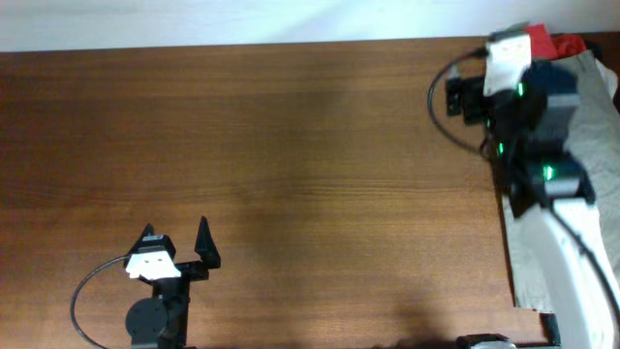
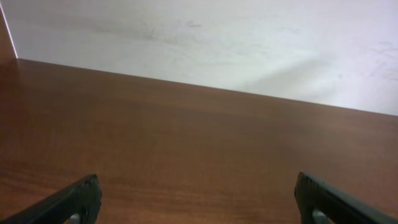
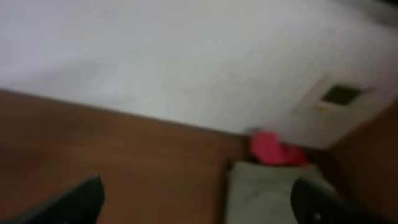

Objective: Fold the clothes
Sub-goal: 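Reach the right gripper to the top of the khaki shorts and grasp them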

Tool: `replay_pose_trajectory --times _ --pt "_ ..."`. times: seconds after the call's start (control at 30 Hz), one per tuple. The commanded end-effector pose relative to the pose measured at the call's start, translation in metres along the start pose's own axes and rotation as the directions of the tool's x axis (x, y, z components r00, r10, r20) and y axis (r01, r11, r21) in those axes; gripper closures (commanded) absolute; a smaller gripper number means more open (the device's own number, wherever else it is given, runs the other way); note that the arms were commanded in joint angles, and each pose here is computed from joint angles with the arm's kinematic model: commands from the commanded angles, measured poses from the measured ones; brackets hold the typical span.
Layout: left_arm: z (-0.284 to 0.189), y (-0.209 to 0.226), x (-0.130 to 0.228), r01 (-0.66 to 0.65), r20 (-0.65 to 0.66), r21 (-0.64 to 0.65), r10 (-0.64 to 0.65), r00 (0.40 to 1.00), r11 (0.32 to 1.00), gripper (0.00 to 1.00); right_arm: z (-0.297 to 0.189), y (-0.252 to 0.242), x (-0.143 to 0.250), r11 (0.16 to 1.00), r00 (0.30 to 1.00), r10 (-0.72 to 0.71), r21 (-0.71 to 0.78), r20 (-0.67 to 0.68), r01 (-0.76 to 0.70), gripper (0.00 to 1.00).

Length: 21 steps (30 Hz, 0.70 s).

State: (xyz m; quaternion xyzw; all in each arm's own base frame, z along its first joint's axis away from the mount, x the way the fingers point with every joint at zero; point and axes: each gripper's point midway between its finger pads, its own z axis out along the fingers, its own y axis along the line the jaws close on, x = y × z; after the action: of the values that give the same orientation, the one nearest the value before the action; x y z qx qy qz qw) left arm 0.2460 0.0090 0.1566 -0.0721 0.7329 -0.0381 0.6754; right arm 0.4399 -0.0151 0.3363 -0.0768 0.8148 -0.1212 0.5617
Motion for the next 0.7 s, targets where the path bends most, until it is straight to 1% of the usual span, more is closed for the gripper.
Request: replay_pose_trajectory --times 0.0,0.13,0.3,0.33,0.37,0.47,0.5,0.57,0.63,0.67 --pt "0.000 0.000 0.002 -0.016 -0.001 0.001 0.016 1.000 1.000 0.01 0.027 -0.050 0.005 0.984 0.988 -0.036 0.170 -0.153 0.062 0.01" --pt "0.000 0.000 0.002 -0.016 -0.001 0.001 0.016 1.000 1.000 0.01 0.032 -0.066 0.014 0.979 0.982 -0.021 0.194 -0.188 0.058 0.01" --pt "0.000 0.000 0.002 -0.016 -0.001 0.001 0.016 1.000 1.000 0.01 0.035 -0.059 0.017 0.987 0.981 -0.026 0.153 -0.193 0.056 0.01" --pt "0.000 0.000 0.002 -0.016 -0.001 0.002 0.016 1.000 1.000 0.01 0.048 -0.060 0.028 0.986 0.974 -0.045 0.144 -0.222 0.079 0.01" --pt "0.000 0.000 0.002 -0.016 -0.001 0.001 0.016 1.000 1.000 0.01 0.067 -0.063 0.054 0.979 0.949 -0.083 0.156 -0.303 0.135 0.01" --pt "0.000 0.000 0.002 -0.016 -0.001 0.001 0.016 1.000 1.000 0.01 0.119 -0.084 0.129 0.916 0.856 -0.080 0.301 -0.510 0.265 0.01" --pt "0.000 0.000 0.002 -0.016 -0.001 0.001 0.016 1.000 1.000 0.01 0.131 -0.084 0.143 0.905 0.842 -0.078 0.316 -0.533 0.284 0.01" --pt "0.000 0.000 0.002 -0.016 -0.001 0.002 0.016 1.000 1.000 0.01 0.158 -0.076 0.171 0.902 0.813 -0.115 0.284 -0.570 0.326 0.01" --pt "0.000 0.000 0.002 -0.016 -0.001 0.001 0.016 1.000 1.000 0.01 0.178 -0.076 0.195 0.887 0.798 -0.118 0.298 -0.591 0.353 0.01" --pt "0.000 0.000 0.002 -0.016 -0.001 0.001 0.016 1.000 1.000 0.01 0.186 -0.074 0.208 0.888 0.794 -0.116 0.296 -0.597 0.352 0.03"
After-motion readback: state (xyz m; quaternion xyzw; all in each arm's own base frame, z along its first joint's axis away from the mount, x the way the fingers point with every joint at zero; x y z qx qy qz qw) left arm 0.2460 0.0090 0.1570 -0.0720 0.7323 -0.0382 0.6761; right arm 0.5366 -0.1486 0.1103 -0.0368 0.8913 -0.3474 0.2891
